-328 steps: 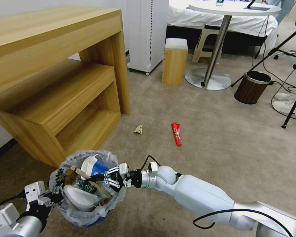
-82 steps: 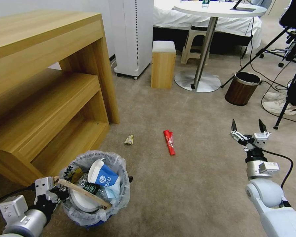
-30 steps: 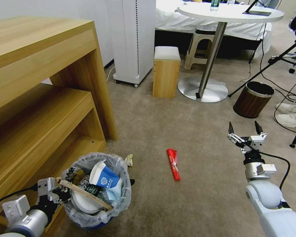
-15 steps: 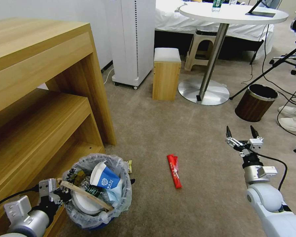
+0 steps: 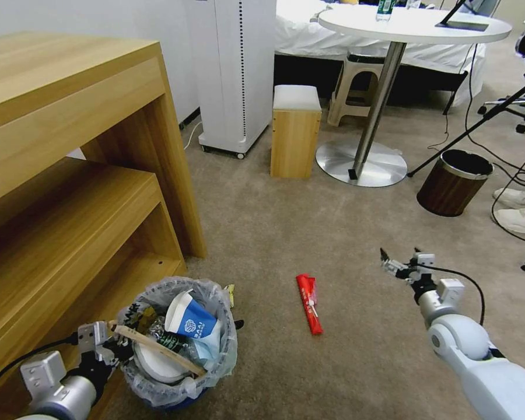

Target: Pick up the trash bin and place the garbage on the floor into it.

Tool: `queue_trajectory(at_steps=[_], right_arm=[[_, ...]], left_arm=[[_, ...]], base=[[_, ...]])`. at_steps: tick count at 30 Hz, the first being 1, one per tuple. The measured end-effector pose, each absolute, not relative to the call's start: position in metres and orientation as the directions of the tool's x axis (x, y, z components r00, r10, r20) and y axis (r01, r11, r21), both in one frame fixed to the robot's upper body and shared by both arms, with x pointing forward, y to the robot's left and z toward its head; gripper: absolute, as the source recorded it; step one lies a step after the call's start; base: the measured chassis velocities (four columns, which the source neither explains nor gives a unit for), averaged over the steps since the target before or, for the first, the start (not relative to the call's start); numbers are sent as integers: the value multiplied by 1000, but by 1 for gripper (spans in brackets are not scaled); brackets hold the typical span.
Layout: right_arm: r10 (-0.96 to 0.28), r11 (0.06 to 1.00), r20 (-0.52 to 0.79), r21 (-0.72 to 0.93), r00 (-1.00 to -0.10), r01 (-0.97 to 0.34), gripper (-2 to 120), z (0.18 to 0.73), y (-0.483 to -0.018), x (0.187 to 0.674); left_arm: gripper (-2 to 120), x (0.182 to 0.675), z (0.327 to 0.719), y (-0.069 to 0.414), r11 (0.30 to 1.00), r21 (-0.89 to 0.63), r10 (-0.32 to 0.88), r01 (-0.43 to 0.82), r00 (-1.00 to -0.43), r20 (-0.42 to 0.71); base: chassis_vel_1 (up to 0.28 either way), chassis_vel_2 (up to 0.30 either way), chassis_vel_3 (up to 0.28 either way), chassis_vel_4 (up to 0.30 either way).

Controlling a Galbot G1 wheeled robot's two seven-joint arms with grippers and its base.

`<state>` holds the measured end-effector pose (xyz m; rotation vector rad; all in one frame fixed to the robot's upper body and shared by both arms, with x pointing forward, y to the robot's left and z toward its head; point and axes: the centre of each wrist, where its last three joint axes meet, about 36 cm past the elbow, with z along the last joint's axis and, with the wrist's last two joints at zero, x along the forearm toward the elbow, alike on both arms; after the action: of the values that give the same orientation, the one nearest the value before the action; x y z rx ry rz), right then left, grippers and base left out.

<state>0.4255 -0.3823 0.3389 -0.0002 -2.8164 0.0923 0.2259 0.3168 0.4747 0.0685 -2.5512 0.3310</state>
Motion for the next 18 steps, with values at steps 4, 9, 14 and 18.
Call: queue_trajectory(at_steps=[4, 9, 14, 18], right_arm=[[-33, 998, 407, -33, -913, -51, 100, 339, -369, 428], [-99, 995, 510, 21, -855, -102, 100, 346, -357, 430], [-184, 982, 616, 83, -766, -169, 100, 345, -356, 434], [-243, 970, 651, 144, -720, -197, 100, 333, -346, 444]], left_arm=[[1, 226, 472, 317, 967, -222, 17, -123, -841, 541], [1, 225, 468, 317, 966, -221, 10, -131, -840, 542], [1, 225, 467, 316, 966, -221, 4, -137, -841, 541], [1, 222, 464, 316, 965, -219, -4, -146, -838, 545]], base=[[0, 0, 0, 0], [0, 0, 0, 0], [0, 0, 0, 0], [0, 0, 0, 0]])
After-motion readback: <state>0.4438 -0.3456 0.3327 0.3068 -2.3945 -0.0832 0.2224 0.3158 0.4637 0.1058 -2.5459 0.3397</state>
